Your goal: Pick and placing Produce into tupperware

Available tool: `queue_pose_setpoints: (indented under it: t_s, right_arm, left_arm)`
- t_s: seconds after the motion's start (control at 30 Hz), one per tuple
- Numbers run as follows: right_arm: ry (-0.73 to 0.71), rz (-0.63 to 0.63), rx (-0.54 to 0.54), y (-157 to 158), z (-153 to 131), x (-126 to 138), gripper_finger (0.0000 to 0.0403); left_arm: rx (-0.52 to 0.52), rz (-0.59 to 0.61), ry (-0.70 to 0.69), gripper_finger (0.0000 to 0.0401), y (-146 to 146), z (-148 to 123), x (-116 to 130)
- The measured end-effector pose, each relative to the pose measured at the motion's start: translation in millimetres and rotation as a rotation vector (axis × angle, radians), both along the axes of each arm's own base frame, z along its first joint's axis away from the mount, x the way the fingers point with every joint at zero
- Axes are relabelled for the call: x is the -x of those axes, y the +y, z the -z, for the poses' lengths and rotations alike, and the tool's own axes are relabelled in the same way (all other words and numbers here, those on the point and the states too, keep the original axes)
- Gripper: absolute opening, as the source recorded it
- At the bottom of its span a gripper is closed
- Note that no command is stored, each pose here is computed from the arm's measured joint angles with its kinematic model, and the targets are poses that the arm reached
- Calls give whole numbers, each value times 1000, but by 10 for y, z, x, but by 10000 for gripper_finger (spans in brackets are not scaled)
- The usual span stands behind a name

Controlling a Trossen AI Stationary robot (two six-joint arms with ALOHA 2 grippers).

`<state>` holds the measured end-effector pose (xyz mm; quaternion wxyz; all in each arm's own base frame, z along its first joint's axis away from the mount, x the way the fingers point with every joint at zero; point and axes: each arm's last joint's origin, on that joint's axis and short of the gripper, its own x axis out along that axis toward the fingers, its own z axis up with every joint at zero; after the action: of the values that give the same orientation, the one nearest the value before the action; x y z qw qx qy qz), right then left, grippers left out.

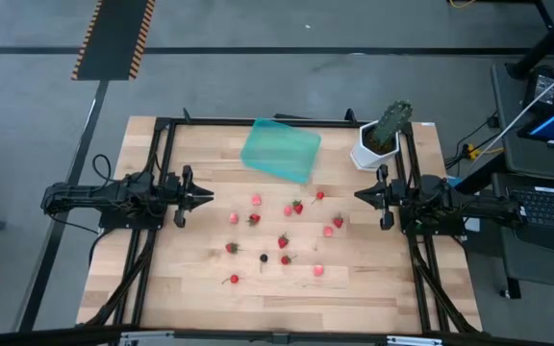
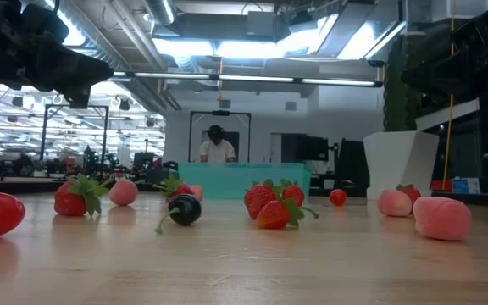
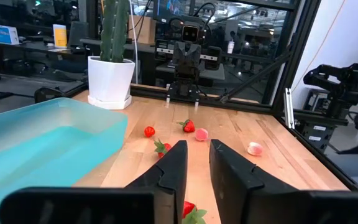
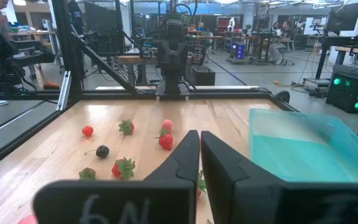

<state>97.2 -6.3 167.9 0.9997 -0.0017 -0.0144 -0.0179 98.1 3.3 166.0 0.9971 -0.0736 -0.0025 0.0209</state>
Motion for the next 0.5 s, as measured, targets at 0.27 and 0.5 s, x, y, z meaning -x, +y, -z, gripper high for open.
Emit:
queue_pose_setpoints:
  t_s: [0.27,0.5]
  right_arm:
    - [0,0,0,0,0,0,21]
    - [0,0,0,0,-1,0,21]
  left_arm:
    - [0,0,0,75,0,0,0]
    - [0,0,0,82,0,0,0]
